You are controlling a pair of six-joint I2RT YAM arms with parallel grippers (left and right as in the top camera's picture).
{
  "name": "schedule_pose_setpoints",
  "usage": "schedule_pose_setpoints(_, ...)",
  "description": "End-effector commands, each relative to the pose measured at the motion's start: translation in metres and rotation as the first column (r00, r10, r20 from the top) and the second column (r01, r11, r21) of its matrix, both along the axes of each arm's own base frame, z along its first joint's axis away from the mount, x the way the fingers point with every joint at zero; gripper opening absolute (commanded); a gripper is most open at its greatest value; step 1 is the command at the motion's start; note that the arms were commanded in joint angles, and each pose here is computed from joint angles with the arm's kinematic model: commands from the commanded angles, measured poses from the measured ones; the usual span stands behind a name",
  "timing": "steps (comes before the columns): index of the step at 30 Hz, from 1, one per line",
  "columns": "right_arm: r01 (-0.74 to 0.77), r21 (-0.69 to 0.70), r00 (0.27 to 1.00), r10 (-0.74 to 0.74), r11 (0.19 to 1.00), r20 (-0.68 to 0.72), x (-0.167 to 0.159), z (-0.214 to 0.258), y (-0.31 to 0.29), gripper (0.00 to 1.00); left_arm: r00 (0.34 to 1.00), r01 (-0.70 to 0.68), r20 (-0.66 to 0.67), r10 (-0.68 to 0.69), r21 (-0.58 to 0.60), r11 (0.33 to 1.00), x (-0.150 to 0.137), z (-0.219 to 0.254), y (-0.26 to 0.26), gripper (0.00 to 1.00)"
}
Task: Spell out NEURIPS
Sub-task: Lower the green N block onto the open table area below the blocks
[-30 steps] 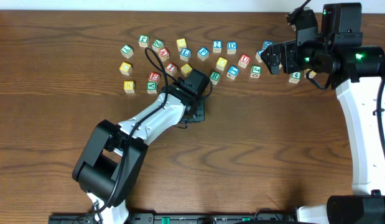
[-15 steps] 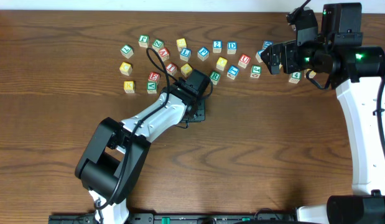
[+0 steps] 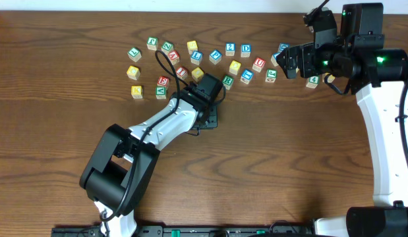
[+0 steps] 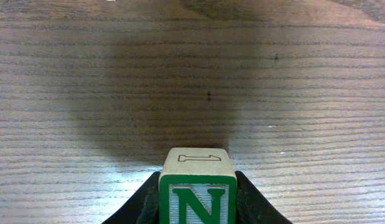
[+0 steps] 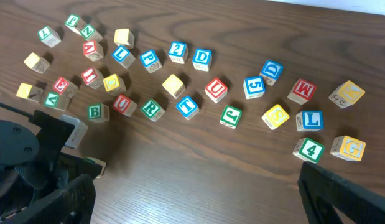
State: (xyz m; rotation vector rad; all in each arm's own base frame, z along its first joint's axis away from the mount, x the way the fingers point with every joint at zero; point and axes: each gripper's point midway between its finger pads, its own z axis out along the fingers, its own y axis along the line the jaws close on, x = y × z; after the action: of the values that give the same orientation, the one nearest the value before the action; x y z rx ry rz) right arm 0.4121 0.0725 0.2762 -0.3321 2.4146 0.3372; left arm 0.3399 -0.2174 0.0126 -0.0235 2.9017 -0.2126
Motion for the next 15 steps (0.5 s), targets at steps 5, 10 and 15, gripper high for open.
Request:
schedule_pose_setpoints(5, -0.011, 0.004, 1.000, 0.011, 1.000, 0.021, 0.0012, 0.0078, 0.0016, 0.99, 1.000, 0.013, -0.003, -0.013, 0.022, 1.000, 0.0004, -0.0072, 0.0017, 0.26)
schedule_pose_setpoints(10, -0.011, 0.004, 1.000, 0.011, 1.000, 0.021, 0.0012, 0.0078, 0.0016, 0.99, 0.999, 0.050, 0.017, -0.051, 0.041, 0.998, 0.0047, -0.0043, 0.0022, 0.26)
schedule_pose_setpoints(15, -0.011, 0.004, 1.000, 0.011, 1.000, 0.021, 0.0012, 0.0078, 0.0016, 0.99, 0.997, 0.064, 0.033, -0.067, 0.068, 0.996, 0.0079, -0.0027, 0.0055, 0.26)
